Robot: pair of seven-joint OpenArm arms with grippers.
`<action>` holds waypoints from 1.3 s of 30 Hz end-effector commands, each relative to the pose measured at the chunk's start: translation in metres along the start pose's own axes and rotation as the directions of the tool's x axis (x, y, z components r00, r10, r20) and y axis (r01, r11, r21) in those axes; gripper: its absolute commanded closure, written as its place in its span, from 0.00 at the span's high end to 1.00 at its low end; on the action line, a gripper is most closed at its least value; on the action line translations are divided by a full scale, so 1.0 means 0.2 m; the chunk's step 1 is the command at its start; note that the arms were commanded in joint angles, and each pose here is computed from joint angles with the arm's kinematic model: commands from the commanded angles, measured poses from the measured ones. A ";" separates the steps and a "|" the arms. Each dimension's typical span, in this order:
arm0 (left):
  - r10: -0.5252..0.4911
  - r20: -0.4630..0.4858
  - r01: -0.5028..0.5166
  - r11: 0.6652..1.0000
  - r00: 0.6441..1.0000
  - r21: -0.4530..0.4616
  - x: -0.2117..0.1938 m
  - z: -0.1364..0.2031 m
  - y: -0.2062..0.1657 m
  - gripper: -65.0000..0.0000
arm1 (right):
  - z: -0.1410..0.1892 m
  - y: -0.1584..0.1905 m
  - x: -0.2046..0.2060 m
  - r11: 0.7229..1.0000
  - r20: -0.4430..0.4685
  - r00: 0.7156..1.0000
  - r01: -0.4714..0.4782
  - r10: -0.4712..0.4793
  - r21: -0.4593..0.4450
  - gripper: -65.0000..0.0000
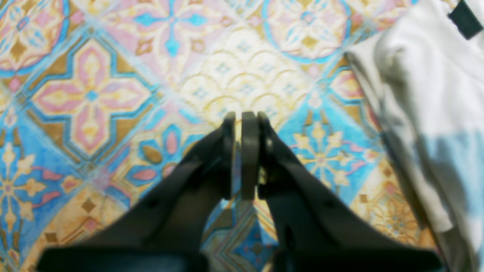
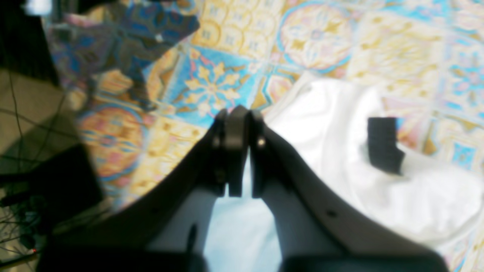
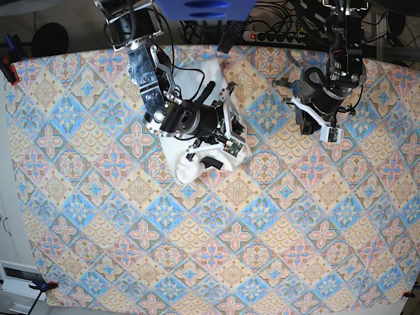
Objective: Fold the T-shirt properly
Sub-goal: 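Carry the folded shirt with the right gripper and set it down on the cloth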
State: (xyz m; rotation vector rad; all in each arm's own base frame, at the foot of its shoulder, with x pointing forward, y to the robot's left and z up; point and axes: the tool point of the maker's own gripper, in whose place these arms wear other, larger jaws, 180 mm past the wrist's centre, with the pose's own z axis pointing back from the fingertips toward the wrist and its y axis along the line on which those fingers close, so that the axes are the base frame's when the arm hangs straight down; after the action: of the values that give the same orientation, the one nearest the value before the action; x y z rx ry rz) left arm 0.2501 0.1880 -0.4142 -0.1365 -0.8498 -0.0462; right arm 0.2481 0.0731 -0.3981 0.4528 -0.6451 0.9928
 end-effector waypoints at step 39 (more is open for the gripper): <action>0.020 0.055 -0.020 1.000 0.998 -0.005 0.07 0.01 -0.02 0.02 | 0.11 -0.64 -0.61 0.980 -0.271 0.948 0.129 -0.168 -0.155 0.03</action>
State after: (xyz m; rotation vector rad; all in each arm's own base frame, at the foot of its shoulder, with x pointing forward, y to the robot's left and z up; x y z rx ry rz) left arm 0.2516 0.1833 -0.4127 -0.1479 -0.8623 -0.0231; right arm 0.2965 -0.0576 -0.4750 0.3089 -0.4248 0.8517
